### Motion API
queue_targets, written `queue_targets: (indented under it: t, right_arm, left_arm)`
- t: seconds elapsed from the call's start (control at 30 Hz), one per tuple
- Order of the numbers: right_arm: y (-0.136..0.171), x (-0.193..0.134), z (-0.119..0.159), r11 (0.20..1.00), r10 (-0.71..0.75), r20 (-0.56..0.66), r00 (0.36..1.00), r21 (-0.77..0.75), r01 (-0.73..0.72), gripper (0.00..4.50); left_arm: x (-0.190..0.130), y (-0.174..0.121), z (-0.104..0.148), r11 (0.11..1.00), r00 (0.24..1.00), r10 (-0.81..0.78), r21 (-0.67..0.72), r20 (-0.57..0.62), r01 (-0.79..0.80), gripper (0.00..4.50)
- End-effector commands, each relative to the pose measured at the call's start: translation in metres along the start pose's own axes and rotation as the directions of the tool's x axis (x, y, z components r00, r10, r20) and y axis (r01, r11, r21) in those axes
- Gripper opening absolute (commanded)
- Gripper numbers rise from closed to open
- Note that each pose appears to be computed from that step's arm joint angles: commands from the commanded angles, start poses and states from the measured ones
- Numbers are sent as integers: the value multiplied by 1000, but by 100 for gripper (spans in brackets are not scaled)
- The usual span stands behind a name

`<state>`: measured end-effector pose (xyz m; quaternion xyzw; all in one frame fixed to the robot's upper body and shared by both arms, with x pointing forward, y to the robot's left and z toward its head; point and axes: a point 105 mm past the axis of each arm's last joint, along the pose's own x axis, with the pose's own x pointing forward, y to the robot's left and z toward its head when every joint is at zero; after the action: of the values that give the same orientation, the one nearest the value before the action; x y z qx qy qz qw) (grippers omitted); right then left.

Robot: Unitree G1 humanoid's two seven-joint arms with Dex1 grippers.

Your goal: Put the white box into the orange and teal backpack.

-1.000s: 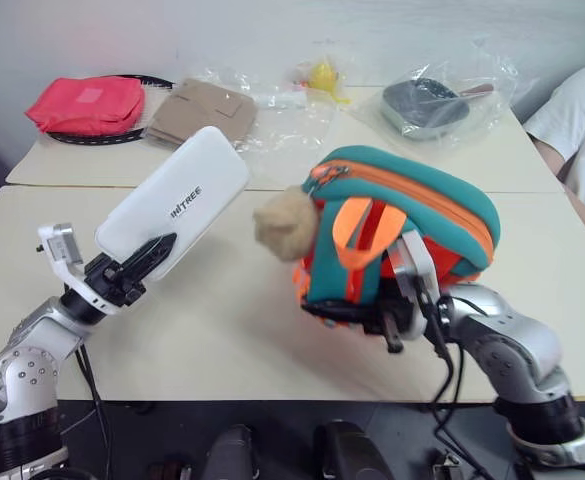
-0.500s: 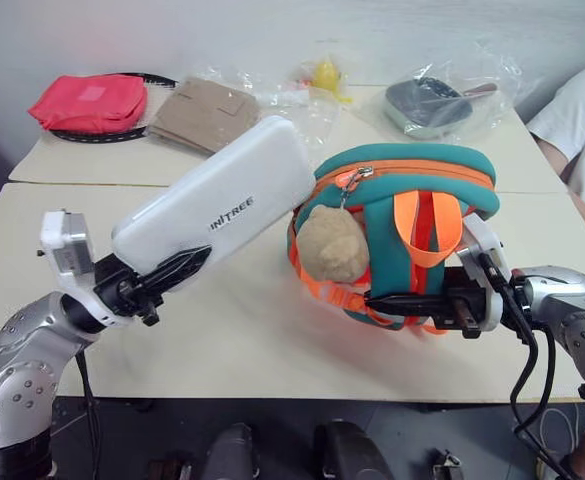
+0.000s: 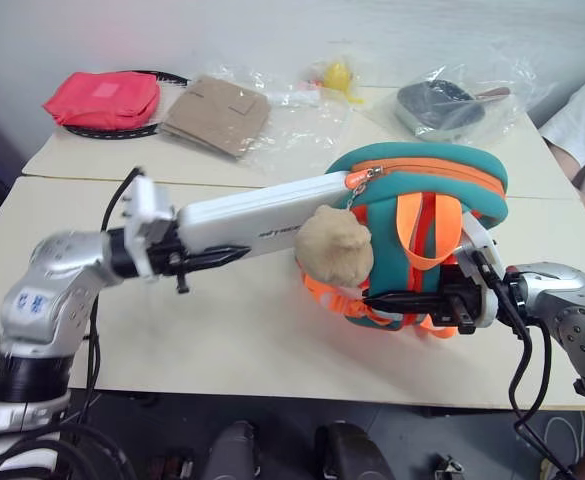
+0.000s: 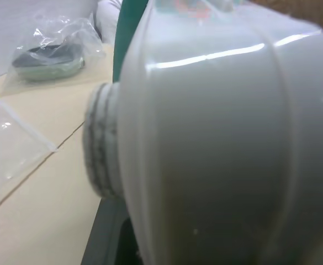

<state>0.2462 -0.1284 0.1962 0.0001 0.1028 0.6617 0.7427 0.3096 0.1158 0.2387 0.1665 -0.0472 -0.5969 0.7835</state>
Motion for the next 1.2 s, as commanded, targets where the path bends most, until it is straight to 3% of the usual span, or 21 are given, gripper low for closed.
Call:
queue_targets:
  t: [0.03,0.27,0.4,0.5,0.57,0.7,0.87,1.03,1.2]
  right_arm:
    - [4,1,2,1000,23,1,1000,-19,-23,2]
    - [9,6,1,997,72,1,997,-9,-72,2]
    - [10,10,1,996,78,-1,997,-36,-78,2]
    - [11,13,1,996,79,-1,997,-49,-79,2]
    - [11,16,1,996,76,8,997,-52,-75,0]
    - [9,19,3,997,53,27,998,-54,-51,0]
    - [7,20,1,998,30,37,999,-50,-28,0]
    - [5,21,1,999,15,48,999,-53,-12,0]
    - [1,20,2,998,2,60,998,-64,1,0]
  left_arm:
    - [31,7,6,997,995,-60,52,-76,64,134]
    - [106,23,21,978,978,-180,83,-109,189,134]
    - [146,23,18,974,975,-215,58,-64,219,134]
    - [158,23,18,975,976,-219,25,11,219,134]
    - [158,24,24,976,972,-218,30,86,216,205]
    - [131,32,28,973,968,-217,108,124,204,315]
    - [71,48,27,974,974,-195,141,117,179,448]
    - [8,46,16,965,979,-202,174,25,195,448]
    - [-12,20,27,956,969,-241,188,61,226,448]
